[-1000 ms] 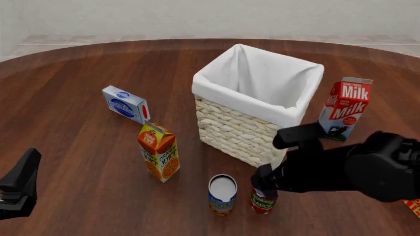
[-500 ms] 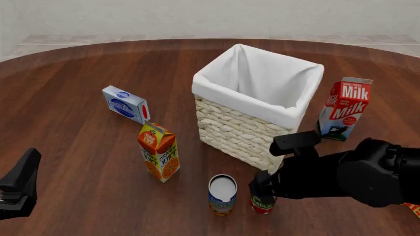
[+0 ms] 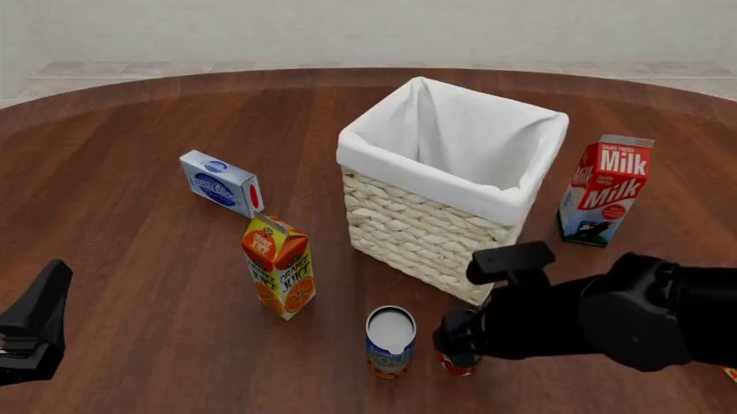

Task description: Pick up the tomato sauce, and put it in the basket.

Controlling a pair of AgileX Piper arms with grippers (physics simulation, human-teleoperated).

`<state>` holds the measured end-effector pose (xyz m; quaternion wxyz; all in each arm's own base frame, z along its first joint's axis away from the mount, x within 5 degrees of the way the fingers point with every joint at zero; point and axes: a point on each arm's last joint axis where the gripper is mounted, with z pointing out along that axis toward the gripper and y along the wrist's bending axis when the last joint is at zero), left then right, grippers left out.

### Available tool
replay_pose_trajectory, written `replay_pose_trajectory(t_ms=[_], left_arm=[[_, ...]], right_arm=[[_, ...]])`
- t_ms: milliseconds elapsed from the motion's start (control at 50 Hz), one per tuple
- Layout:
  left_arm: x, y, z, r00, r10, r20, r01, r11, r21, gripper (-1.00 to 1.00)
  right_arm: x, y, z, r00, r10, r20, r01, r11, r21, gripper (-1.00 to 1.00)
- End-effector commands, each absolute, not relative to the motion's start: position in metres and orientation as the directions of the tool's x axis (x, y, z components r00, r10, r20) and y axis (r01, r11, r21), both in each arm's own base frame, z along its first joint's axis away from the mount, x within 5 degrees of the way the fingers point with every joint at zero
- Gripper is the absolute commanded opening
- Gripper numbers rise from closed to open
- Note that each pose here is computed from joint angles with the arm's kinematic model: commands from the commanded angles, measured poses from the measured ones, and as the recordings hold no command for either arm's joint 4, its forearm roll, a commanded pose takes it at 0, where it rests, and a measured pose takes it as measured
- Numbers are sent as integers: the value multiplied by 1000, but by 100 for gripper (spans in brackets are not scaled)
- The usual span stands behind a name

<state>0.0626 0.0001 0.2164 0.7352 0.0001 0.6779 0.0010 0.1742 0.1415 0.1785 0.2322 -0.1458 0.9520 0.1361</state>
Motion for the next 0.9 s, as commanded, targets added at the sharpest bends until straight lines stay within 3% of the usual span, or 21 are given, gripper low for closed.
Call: replay_pose_trajectory(t_ms=[20, 680, 700, 900], left_arm=[[63, 0, 216, 81, 2, -997, -2, 1000, 2, 100], [63, 0, 216, 81, 2, -997, -2, 1000, 1, 100], [63, 0, 216, 81, 2, -997, -1, 1000, 1, 100], [63, 0, 216, 81, 2, -997, -1, 1000, 2, 100]], right_arm=[[173, 141, 173, -856, -214, -470, -335, 923, 190, 100], [175, 144, 159, -864, -225, -450, -336, 924, 183, 100], [175, 144, 161, -860, -225, -458, -339, 923, 183, -100], [173, 143, 167, -856, -229, -463, -345, 920, 184, -100]])
